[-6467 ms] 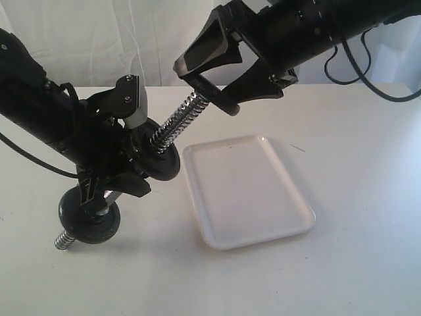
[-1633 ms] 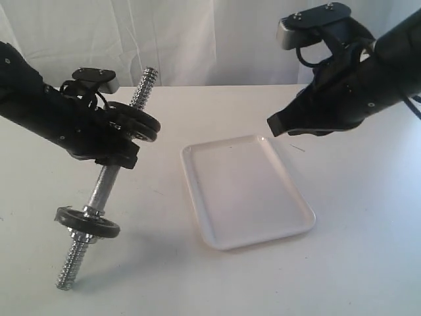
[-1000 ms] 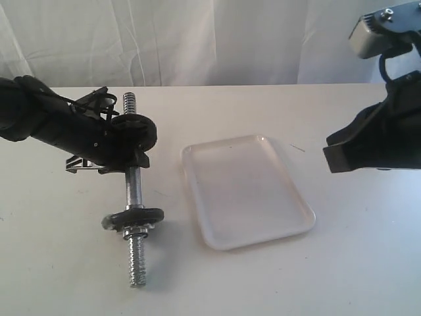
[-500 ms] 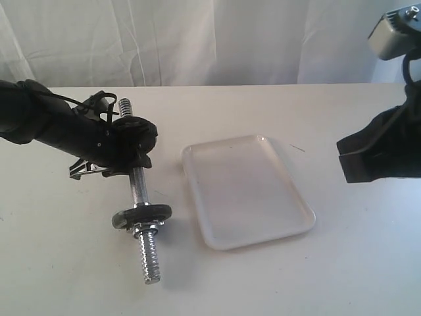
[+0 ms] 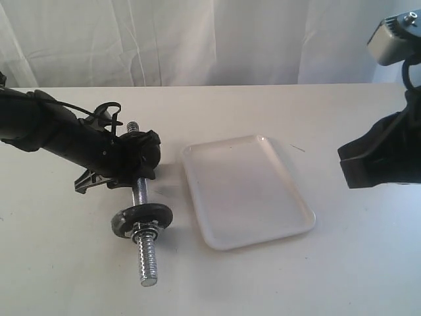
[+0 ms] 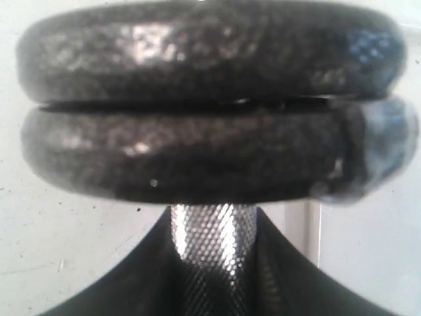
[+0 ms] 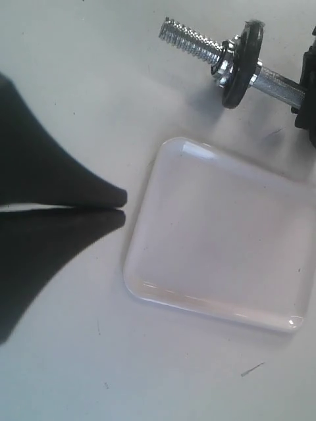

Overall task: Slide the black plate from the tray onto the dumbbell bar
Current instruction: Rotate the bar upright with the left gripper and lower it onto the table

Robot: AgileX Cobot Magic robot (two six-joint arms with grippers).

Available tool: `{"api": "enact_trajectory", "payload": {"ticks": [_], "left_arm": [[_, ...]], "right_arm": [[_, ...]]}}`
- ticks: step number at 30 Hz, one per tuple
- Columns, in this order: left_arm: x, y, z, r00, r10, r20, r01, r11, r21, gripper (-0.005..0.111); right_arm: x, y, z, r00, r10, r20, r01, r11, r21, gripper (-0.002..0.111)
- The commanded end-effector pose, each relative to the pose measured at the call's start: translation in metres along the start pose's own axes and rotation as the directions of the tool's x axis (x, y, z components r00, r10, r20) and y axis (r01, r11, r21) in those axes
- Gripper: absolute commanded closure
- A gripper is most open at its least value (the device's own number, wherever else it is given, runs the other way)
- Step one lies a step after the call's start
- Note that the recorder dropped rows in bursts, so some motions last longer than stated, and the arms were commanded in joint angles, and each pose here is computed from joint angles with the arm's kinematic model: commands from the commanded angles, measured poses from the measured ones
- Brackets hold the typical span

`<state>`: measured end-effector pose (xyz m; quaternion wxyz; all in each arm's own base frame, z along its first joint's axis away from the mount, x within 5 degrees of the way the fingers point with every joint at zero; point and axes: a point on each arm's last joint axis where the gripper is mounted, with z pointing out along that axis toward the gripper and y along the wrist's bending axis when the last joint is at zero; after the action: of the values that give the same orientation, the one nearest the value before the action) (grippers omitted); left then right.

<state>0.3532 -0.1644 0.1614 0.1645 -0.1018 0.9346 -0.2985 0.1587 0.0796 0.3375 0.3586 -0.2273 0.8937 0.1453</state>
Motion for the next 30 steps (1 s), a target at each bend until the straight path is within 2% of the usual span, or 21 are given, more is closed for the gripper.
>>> {"api": "enact_trajectory", "payload": {"ticks": [1, 4, 6, 9, 11, 19, 24, 27, 30], "left_arm": [[-0.0085, -0.0185, -0.0153, 0.999, -0.017, 0.041, 0.014, 0.997, 0.075, 0.107], [-0.0086, -0.0185, -0.0153, 0.999, -0.005, 0.044, 0.002, 0.997, 0.074, 0.104], [-0.0079, -0.0187, -0.0152, 0.999, -0.004, 0.036, 0.002, 0.997, 0.076, 0.086], [-0.0072, -0.0204, -0.0154, 0.999, -0.041, 0.025, 0.038, 0.995, 0.097, 0.046], [-0.0069, -0.0213, -0.0154, 0.998, -0.054, 0.02, 0.051, 0.993, 0.106, 0.036], [-0.0046, -0.022, -0.0155, 0.999, -0.051, -0.005, 0.051, 0.992, 0.112, 0.036], [-0.0039, -0.0222, -0.0155, 0.999, -0.045, -0.013, 0.046, 0.992, 0.115, 0.04], [-0.0037, -0.0227, -0.0161, 0.999, -0.044, -0.015, 0.046, 0.992, 0.117, 0.048], [-0.0037, -0.0227, -0.0161, 0.999, -0.044, -0.015, 0.046, 0.992, 0.117, 0.064]], "right_arm": [[0.0013, -0.0002, -0.0011, 1.0, 0.002, 0.004, -0.002, 1.0, 0.005, 0.108], [0.0013, -0.0002, -0.0011, 1.0, 0.002, 0.004, -0.002, 1.0, 0.005, 0.108], [0.0013, -0.0002, -0.0011, 1.0, 0.002, 0.004, -0.002, 1.0, 0.005, 0.108], [0.0015, -0.0014, -0.0011, 1.0, -0.01, 0.001, 0.01, 1.0, 0.018, 0.108], [0.0015, -0.0015, -0.0011, 1.0, -0.011, 0.001, 0.011, 1.0, 0.019, 0.108], [0.0015, -0.0015, -0.0011, 1.0, -0.011, 0.001, 0.011, 1.0, 0.019, 0.108], [0.0017, -0.0015, -0.0011, 1.0, -0.011, -0.001, 0.011, 1.0, 0.019, 0.108], [0.0022, -0.0014, -0.0011, 1.0, -0.011, -0.007, 0.011, 1.0, 0.017, 0.108], [0.0024, -0.0013, -0.0011, 1.0, -0.011, -0.009, 0.011, 1.0, 0.017, 0.108]]}}
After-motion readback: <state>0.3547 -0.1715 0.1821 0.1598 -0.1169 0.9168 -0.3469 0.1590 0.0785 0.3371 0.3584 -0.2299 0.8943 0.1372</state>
